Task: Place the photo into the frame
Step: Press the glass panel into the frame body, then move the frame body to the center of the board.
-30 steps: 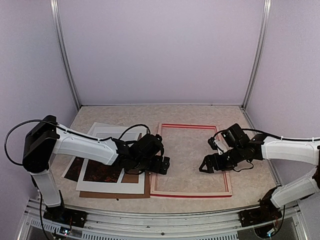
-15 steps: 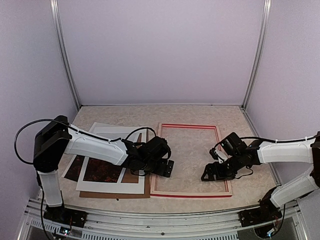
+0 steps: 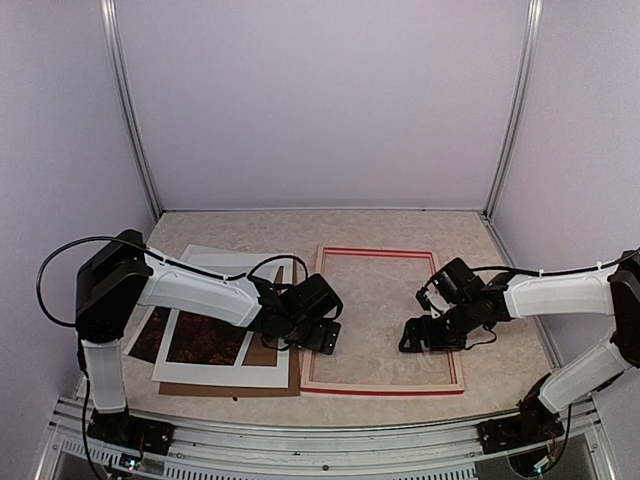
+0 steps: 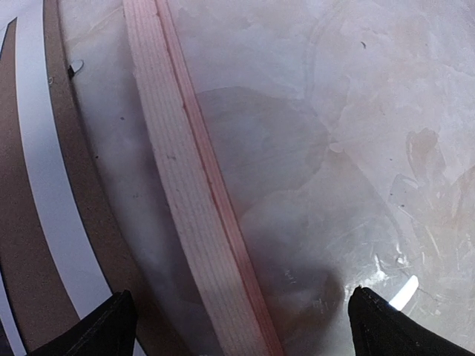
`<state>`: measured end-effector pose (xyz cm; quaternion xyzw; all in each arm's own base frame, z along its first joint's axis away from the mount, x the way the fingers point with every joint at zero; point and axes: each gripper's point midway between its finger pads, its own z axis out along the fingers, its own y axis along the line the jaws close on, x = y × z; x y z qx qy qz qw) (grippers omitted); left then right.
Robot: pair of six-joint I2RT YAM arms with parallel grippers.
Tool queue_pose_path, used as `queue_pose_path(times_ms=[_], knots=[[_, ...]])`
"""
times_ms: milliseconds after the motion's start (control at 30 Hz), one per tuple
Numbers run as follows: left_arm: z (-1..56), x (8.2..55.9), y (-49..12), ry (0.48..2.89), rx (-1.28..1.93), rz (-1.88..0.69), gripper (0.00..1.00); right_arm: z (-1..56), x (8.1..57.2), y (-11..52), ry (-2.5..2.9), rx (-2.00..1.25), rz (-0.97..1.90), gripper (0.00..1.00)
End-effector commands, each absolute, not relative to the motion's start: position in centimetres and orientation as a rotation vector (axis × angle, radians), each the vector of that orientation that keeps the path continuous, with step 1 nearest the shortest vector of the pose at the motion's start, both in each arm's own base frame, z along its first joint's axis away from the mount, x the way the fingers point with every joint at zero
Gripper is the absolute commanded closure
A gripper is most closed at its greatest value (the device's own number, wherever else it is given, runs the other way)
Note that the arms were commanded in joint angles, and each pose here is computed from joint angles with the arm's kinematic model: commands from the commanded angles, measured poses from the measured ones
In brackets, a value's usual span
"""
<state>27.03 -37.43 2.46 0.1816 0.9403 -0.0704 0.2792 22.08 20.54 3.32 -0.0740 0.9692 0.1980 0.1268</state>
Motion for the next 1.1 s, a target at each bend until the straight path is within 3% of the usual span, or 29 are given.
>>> queue_pose_path(times_ms=[0,400,633,1067], knots=[[2.3,27.9,-35.8,2.523,0.473,-0.053,0.02,2.7,22.6,19.1,2.876,-0.189,0.422,0.09],[4.7,28.1,-36.3,2.506,0.415,-0.231,0.01,9.2,23.3,16.7,2.721,-0.055,0.376,0.08],[7.3,28.9,-35.7,2.494,0.335,-0.376,0.02,7.7,24.6,11.9,2.76,0.132,0.237,0.1],[11.4,32.9,-27.5,2.427,0.109,-0.32,0.02,5.1,30.2,11.5,2.728,0.097,0.342,0.27]])
